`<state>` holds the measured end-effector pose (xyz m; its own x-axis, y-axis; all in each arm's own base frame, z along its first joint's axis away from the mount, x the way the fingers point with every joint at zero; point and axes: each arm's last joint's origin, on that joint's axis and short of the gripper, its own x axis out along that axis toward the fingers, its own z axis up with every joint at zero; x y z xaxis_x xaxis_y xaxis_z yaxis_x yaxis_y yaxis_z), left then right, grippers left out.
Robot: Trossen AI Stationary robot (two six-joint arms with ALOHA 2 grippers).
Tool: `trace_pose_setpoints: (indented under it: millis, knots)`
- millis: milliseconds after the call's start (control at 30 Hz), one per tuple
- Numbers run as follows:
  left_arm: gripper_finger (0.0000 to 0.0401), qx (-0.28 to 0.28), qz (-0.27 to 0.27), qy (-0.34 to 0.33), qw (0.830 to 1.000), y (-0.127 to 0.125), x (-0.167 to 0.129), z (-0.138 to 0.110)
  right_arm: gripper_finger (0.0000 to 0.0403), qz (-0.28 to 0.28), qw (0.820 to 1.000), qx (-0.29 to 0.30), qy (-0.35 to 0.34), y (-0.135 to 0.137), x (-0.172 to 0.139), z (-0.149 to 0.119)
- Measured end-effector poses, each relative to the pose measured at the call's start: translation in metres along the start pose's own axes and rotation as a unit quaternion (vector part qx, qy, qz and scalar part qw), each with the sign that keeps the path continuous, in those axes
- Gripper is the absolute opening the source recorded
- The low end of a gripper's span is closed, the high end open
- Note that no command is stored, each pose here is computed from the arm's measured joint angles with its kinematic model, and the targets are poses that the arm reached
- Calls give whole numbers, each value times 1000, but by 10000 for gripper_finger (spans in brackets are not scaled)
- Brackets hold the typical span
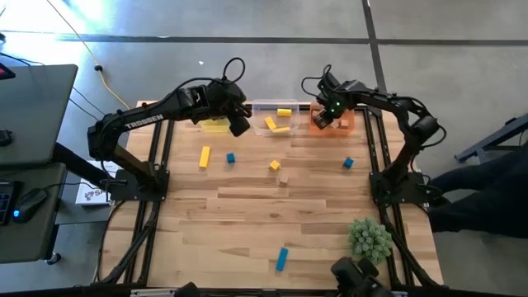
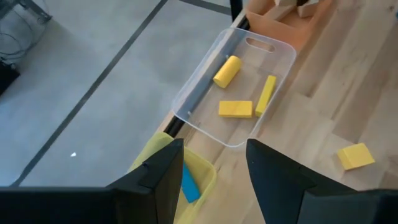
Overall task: Sort & place blocks by color
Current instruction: Put the brown block into the orange bin, then put the blue block into the yellow bin
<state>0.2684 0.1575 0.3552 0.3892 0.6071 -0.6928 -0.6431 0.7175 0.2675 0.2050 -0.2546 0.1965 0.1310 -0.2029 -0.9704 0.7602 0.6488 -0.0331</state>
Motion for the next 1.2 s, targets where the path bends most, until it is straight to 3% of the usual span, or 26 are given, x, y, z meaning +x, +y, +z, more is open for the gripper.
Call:
trace_pose_setpoints:
  millis: [233,467,567,967,1200]
  knots:
    - [165,-2,-19,0,1000,-1,0,0,97,-27,1000,9,11,-1,6,0]
    - [165,-16,-19,0,1000,-1,0,0,221,-48,998,24,25,-2,5,-3]
    - [165,-23,-19,0,1000,-1,0,0,246,-33,998,43,31,-1,4,-5]
    - [166,-63,-36,15,997,-4,-1,-3,216,-4,998,59,-18,16,-30,-8]
    - [166,-81,-141,35,986,-21,-6,-5,200,17,995,69,-65,41,-67,-20]
